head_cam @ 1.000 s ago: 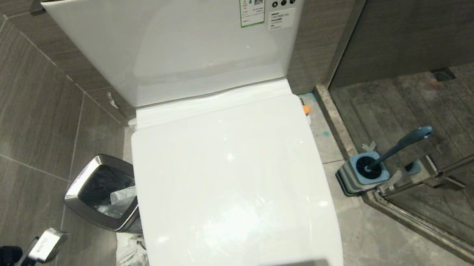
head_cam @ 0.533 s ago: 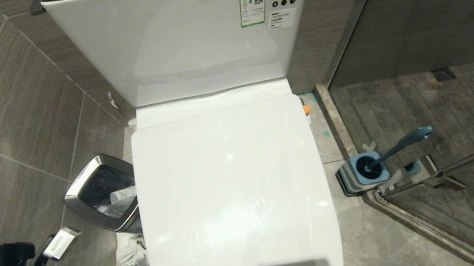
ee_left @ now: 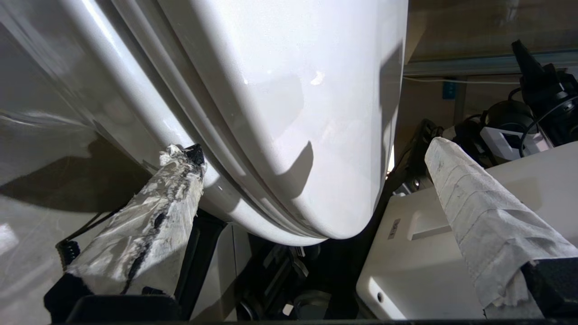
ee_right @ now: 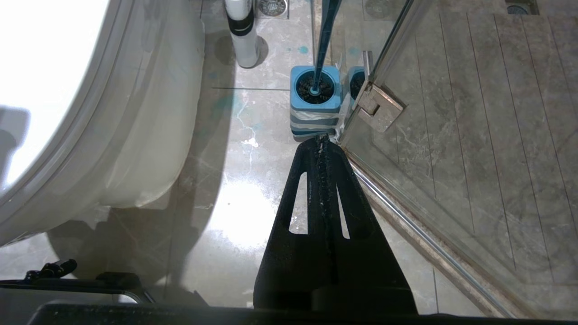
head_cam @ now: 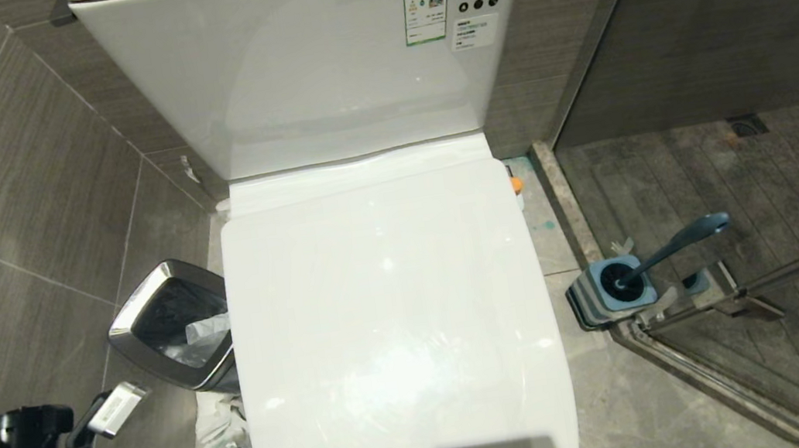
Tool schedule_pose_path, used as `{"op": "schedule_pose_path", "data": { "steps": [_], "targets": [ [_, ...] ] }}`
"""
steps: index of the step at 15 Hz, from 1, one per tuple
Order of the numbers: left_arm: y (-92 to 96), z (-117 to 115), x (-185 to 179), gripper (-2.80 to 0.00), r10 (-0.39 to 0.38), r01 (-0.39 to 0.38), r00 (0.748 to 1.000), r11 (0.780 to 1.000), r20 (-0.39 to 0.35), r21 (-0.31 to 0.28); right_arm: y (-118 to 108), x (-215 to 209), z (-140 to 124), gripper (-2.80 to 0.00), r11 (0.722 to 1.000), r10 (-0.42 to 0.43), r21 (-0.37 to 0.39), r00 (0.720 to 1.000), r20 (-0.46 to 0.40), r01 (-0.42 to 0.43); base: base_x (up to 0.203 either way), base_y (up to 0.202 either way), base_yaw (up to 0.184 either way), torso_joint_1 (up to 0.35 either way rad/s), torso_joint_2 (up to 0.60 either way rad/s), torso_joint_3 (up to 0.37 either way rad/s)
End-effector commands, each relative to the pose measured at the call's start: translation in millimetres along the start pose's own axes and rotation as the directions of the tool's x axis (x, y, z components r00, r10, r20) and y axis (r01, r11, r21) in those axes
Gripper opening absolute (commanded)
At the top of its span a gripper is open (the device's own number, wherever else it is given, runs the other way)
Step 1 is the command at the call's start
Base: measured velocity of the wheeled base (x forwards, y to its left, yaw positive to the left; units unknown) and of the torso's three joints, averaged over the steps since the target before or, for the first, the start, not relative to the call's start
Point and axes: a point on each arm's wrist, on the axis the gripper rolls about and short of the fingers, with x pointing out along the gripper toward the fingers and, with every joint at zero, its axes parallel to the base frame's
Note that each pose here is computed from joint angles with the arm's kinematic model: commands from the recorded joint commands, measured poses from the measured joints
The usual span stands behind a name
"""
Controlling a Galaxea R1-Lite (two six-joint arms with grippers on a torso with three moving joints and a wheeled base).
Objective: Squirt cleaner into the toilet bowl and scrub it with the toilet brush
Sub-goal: Use the left hand to lift the toilet lid slightly
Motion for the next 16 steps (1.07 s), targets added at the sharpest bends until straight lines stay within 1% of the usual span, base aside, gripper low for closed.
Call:
{"op": "schedule_pose_path", "data": {
  "steps": [1,4,11,13,16],
  "targets": [
    [1.8,-1,3,0.00,-0.011,0.011,1.000,1.000,-0.009,-0.007,0,0,0,-2.80,1.000,0.001,-0.001,1.000,0.001,-0.001,0.000,0.000,0.000,0.000,0.00,0.000],
    [6.3,-2,5,0.00,-0.013,0.013,1.000,1.000,-0.016,-0.023,0,0,0,-2.80,1.000,0.001,-0.001,1.000,0.001,-0.001,0.000,0.000,0.000,0.000,0.00,0.000],
    [9.6,4,11,0.00,-0.027,0.026,0.999,1.000,-0.027,-0.004,0,0,0,-2.80,1.000,0.001,-0.001,1.000,0.001,-0.001,0.000,0.000,0.000,0.000,0.00,0.000],
    [8.7,3,13,0.00,-0.029,0.030,0.999,0.999,-0.034,0.012,0,0,0,-2.80,1.000,0.001,-0.001,1.000,0.001,-0.001,0.000,0.000,0.000,0.000,0.00,0.000],
    [6.7,2,17,0.00,-0.032,0.033,0.998,0.999,-0.051,0.017,0,0,0,-2.80,1.000,0.001,0.000,1.000,0.001,-0.001,0.000,0.000,0.000,0.000,0.00,0.000]
  ]
}}
